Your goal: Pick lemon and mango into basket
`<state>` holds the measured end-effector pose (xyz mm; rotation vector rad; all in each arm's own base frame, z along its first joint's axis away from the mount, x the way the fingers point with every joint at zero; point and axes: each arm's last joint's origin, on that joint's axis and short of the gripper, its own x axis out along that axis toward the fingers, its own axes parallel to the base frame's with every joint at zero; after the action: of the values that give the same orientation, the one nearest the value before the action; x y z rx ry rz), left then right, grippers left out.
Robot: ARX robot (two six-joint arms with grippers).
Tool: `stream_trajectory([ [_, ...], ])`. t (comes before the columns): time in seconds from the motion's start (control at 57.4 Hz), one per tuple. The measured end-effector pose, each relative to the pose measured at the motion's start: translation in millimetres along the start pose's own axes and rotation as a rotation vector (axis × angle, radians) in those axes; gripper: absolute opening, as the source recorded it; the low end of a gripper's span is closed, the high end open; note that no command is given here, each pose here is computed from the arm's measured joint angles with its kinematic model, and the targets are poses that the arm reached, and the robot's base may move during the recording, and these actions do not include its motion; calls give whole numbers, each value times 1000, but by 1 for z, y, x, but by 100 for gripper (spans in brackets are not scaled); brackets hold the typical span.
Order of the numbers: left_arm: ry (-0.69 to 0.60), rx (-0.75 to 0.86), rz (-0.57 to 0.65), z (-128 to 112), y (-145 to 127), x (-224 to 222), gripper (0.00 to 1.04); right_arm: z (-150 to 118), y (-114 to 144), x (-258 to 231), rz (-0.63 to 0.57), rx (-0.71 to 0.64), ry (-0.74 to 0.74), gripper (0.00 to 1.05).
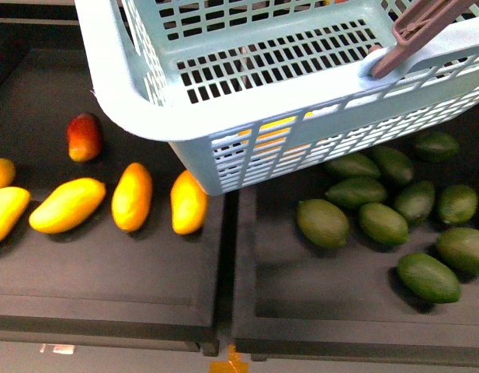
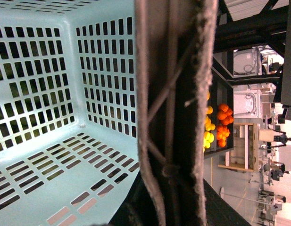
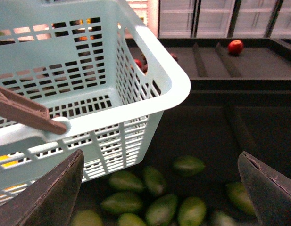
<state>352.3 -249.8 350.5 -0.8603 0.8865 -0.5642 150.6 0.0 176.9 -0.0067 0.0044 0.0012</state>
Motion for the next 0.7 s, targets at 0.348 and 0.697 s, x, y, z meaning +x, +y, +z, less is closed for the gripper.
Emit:
stream_trajectory([
  [0.348,-3,1,2,0,0,0,6,-1,0,0,-2,0,3,96],
  [0.697,-3,1,2,0,0,0,6,-1,0,0,-3,1,3,96],
])
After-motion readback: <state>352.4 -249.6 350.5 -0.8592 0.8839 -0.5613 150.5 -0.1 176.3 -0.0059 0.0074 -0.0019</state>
